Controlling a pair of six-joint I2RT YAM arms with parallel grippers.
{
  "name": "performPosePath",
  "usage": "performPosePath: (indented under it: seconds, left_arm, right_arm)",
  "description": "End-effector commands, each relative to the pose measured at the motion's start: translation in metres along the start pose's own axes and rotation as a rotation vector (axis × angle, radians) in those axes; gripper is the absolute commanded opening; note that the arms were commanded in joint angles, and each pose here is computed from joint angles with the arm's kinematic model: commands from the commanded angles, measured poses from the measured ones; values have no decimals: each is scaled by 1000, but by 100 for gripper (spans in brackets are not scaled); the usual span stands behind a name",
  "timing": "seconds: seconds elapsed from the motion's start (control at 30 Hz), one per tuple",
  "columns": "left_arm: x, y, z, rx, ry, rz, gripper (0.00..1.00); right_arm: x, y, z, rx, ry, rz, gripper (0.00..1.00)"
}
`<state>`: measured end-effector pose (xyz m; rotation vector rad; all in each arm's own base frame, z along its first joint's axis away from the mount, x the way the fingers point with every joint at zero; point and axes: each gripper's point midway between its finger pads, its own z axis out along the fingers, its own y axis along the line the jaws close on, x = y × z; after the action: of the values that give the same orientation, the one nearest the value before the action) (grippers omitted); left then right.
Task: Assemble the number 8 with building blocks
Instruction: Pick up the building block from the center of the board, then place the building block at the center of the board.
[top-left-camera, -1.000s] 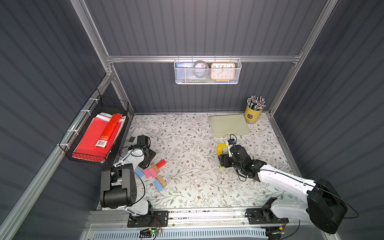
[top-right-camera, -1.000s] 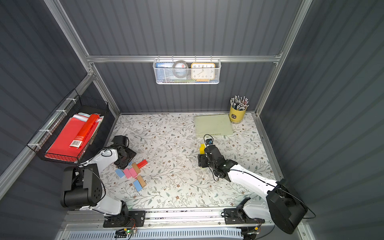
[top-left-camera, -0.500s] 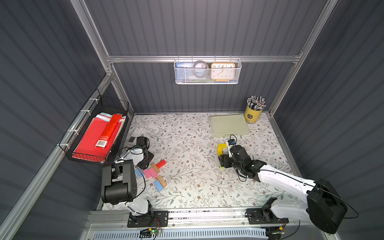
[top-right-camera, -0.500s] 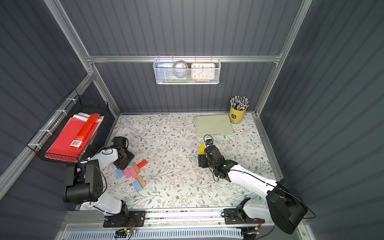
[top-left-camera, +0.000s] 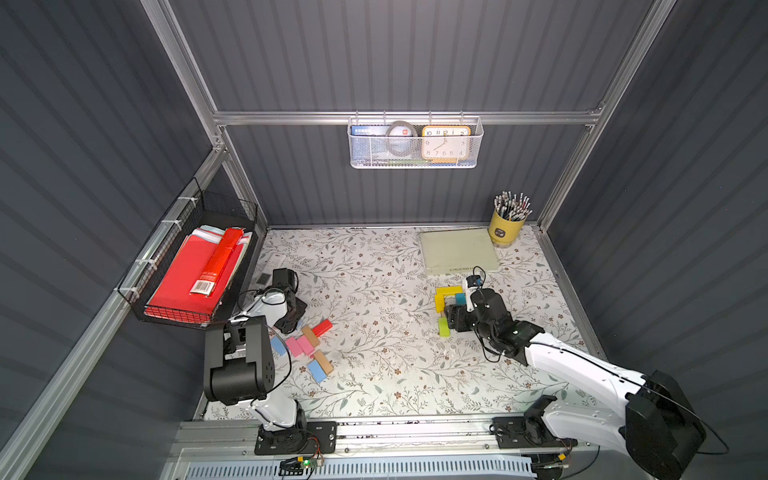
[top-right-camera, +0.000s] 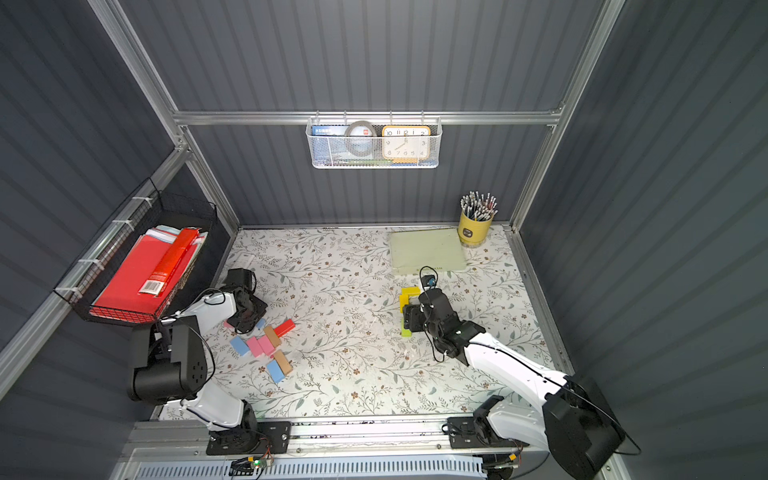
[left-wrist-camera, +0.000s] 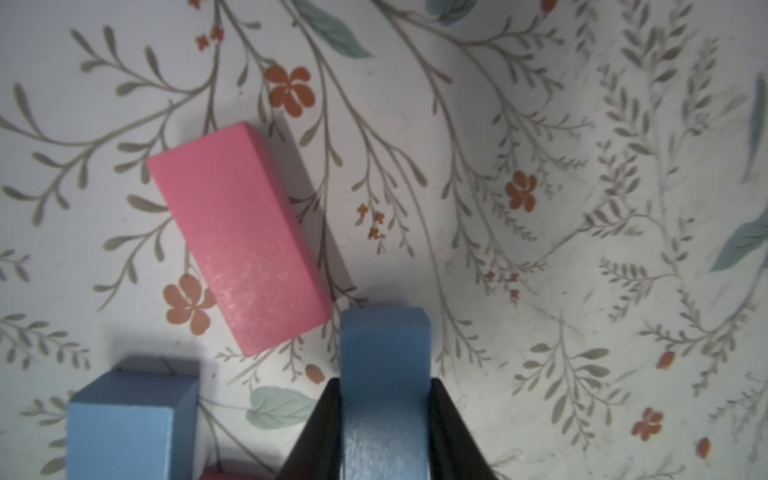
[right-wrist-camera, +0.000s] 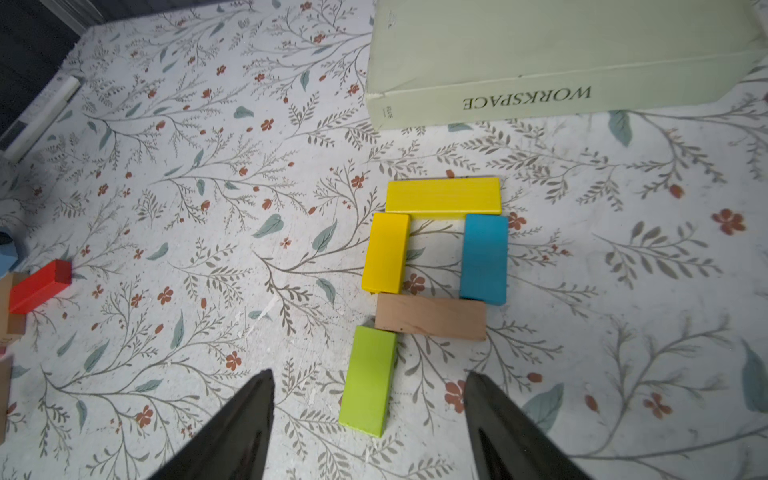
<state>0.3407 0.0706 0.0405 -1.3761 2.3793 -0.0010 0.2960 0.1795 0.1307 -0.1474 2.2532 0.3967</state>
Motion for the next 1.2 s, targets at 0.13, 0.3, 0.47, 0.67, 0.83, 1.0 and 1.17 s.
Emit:
performPosePath:
  seconds: [0.13, 0.3, 0.47, 0.67, 0.83, 1.0, 1.17]
  left_arm:
    - [-5, -88, -77, 183, -100, 154, 5]
    - [61, -172, -121, 331, -91, 280, 5]
    - [162, -241, -161, 470, -34, 416, 6]
    - [297, -292, -194, 599, 73, 591, 6]
    - [393, -299, -198, 619, 150, 743, 6]
    - [452, -287, -184, 599, 208, 818, 7]
    - [477, -275, -169, 571, 236, 834, 11]
  right_arm:
    - [-9, -36, -11, 75, -10, 80, 77]
    - [-19, -65, -22, 162, -44, 120, 77]
    - [-27, -91, -35, 240, -81, 198, 77]
    - [-35, -107, -47, 282, -98, 263, 78]
    - [-40, -114, -55, 303, -108, 282, 78]
    - [-39, -121, -63, 326, -116, 289, 78]
    - [-35, -126, -68, 334, -123, 297, 78]
